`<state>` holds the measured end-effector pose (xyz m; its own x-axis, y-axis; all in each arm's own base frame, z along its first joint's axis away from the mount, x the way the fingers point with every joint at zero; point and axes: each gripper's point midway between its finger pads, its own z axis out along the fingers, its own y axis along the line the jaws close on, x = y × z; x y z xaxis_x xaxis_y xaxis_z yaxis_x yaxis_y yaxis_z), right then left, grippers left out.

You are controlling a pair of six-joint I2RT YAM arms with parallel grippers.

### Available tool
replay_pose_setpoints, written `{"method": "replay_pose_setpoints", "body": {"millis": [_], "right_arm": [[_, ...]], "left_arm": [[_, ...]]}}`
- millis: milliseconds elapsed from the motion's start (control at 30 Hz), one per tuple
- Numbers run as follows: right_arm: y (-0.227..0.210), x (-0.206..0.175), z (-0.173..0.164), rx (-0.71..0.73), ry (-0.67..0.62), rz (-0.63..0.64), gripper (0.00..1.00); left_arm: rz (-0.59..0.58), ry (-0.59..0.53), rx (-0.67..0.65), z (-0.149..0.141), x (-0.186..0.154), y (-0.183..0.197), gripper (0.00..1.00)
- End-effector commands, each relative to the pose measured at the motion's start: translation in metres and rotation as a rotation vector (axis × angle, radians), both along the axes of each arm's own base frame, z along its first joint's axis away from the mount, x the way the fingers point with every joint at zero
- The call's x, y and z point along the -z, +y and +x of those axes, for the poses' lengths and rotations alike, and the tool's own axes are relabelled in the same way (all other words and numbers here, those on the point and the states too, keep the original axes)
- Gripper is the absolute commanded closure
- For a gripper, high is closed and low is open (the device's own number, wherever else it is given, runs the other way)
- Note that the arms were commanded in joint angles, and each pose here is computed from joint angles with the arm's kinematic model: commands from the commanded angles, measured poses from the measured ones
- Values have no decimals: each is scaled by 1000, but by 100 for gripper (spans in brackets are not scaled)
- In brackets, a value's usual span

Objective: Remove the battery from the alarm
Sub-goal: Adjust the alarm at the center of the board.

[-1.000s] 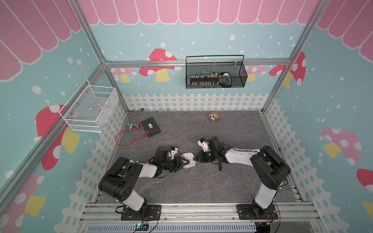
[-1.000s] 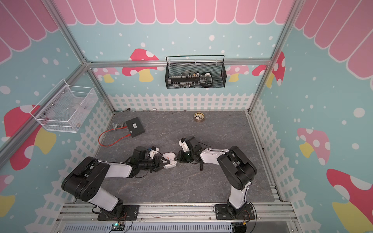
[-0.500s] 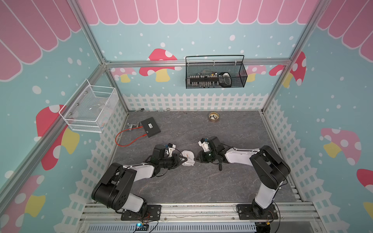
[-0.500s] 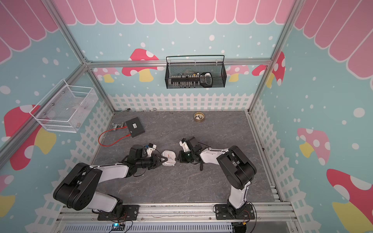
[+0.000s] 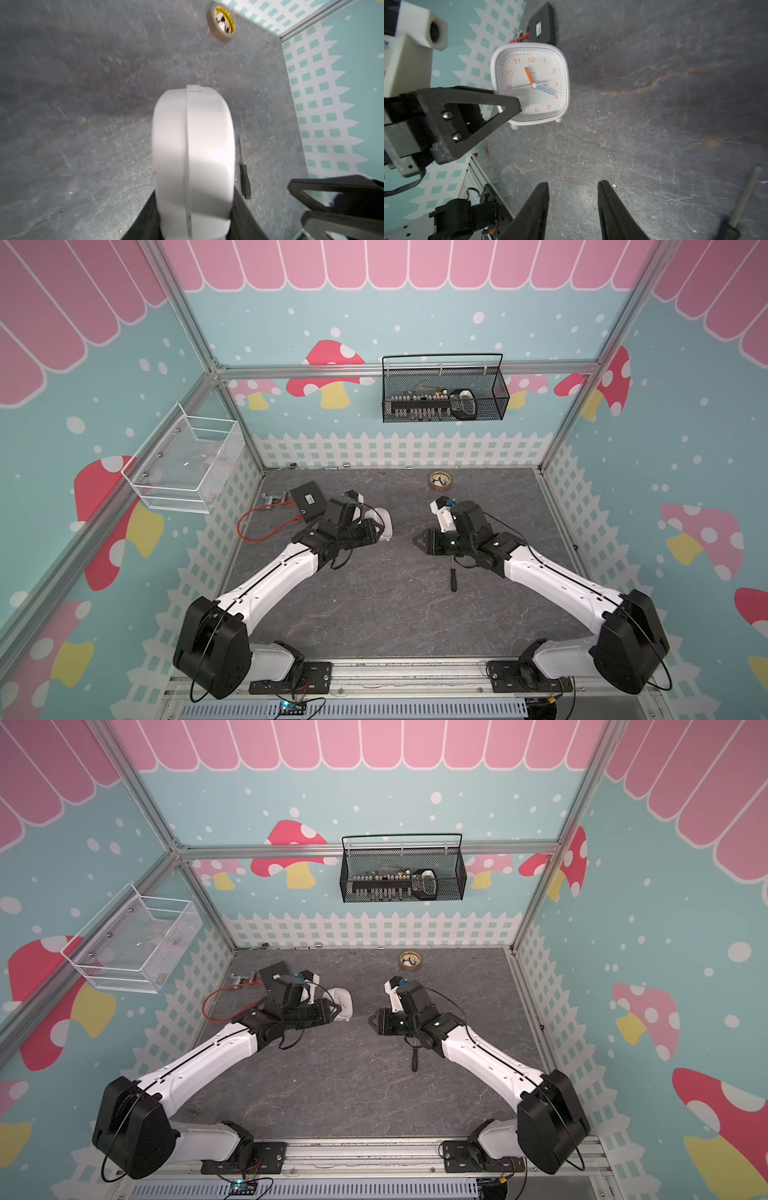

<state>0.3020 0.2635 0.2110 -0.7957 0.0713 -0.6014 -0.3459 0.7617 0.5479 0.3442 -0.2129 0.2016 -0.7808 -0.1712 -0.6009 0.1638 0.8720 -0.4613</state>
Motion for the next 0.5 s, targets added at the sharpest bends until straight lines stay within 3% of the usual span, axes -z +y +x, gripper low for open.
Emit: {"method": "replay_pose_setpoints", "body": {"millis": [0,100,300,467], "right_arm": [[-49,-16,-2,124,-43,-146,56],[-78,-38,-4,192,-88,-169,55],[-122,-54,-16,268,-115,-191,55],[-138,-55,-26,278,-119,-189,55]], "left_arm": [[440,29,-48,-12,8,23,100],[687,39,-76,-17,9,19,100],[1073,59,-113,-32,25,5,100],[1181,77,-6,-40,67,-25,94]]}}
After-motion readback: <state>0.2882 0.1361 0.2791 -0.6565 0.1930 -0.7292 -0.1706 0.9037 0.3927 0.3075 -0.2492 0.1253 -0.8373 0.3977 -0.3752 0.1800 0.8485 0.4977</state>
